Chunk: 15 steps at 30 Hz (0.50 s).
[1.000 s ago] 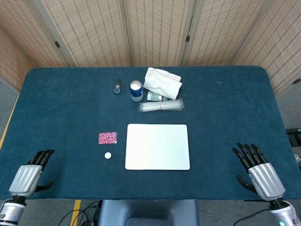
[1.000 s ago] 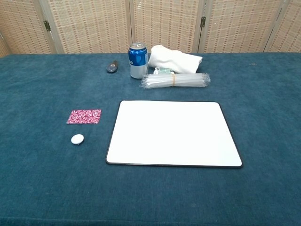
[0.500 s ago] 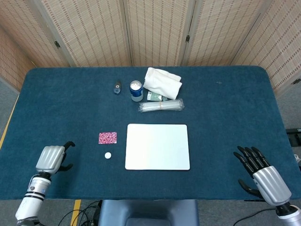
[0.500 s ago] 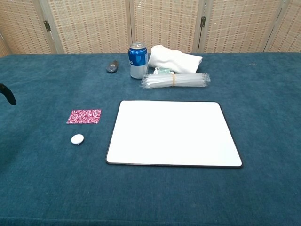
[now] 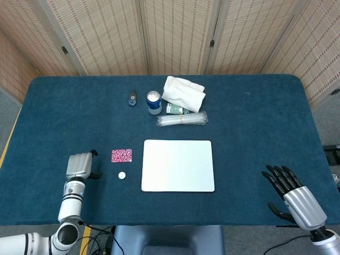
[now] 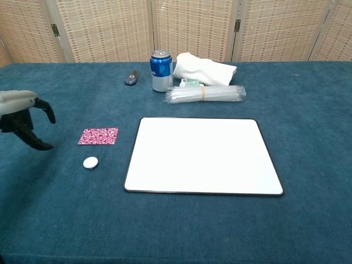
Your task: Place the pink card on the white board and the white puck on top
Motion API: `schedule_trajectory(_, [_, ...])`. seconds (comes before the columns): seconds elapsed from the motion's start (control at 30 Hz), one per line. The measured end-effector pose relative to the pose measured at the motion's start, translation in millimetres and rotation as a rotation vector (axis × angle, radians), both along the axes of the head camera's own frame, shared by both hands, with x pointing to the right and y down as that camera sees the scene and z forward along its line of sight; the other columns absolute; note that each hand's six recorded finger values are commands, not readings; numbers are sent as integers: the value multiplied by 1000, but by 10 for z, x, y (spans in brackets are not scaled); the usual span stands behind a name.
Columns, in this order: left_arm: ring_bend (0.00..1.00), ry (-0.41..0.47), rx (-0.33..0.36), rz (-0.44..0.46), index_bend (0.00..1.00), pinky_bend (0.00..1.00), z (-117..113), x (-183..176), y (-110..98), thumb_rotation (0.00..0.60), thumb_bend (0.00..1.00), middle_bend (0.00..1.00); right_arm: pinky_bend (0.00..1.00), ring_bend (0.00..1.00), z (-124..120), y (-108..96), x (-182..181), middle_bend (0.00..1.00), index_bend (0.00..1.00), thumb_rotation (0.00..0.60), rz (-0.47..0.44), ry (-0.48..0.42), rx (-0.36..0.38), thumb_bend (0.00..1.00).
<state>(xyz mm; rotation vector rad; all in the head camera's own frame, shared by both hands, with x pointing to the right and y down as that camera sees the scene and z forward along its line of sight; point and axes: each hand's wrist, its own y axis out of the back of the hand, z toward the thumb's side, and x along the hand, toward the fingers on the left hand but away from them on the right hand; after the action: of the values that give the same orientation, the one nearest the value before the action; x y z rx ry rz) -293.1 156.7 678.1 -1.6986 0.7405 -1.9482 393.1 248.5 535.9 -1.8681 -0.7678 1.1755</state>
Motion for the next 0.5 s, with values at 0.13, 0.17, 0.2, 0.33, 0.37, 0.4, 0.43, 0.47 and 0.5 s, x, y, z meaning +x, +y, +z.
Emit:
schedule_trajectory(0.13, [871,-11,5,-1,297,960,55,201,-84,509,253,999,0,0,-7,7,-1,0,0,600,-7,-13,-10,247])
schedule_trajectory(0.17, [871,-18,9,-5,297,960,64,219,-104,512,253,999,0,0,-12,9,-1,0,0,600,-9,-17,-13,247])
schedule_trajectory(0.2, [871,-30,14,-8,297,960,75,237,-131,514,253,999,0,0,-17,11,-2,0,0,600,-12,-21,-15,247])
schedule_trajectory(0.33, [871,-61,16,-5,297,960,138,332,-187,509,253,999,0,0,-30,21,-2,0,0,600,-20,-33,-22,247])
schedule_trajectory(0.37, [871,-67,16,-3,297,960,155,352,-195,510,253,999,0,0,-33,21,1,0,0,600,-22,-35,-24,247])
schedule_trajectory(0.4, [871,-73,16,-3,297,960,176,373,-203,515,253,999,0,0,-34,21,2,0,0,600,-23,-37,-26,247])
schedule_trajectory(0.43, [872,-77,17,-2,296,960,192,386,-209,537,253,999,0,0,-37,22,4,0,0,600,-23,-39,-28,247])
schedule_trajectory(0.47, [871,-82,17,0,295,960,208,398,-214,561,253,999,0,0,-43,22,7,0,0,600,-24,-42,-30,247])
schedule_trajectory(0.5, [871,-88,18,4,295,960,231,413,-218,586,253,999,0,0,-49,22,11,0,0,600,-23,-44,-30,247])
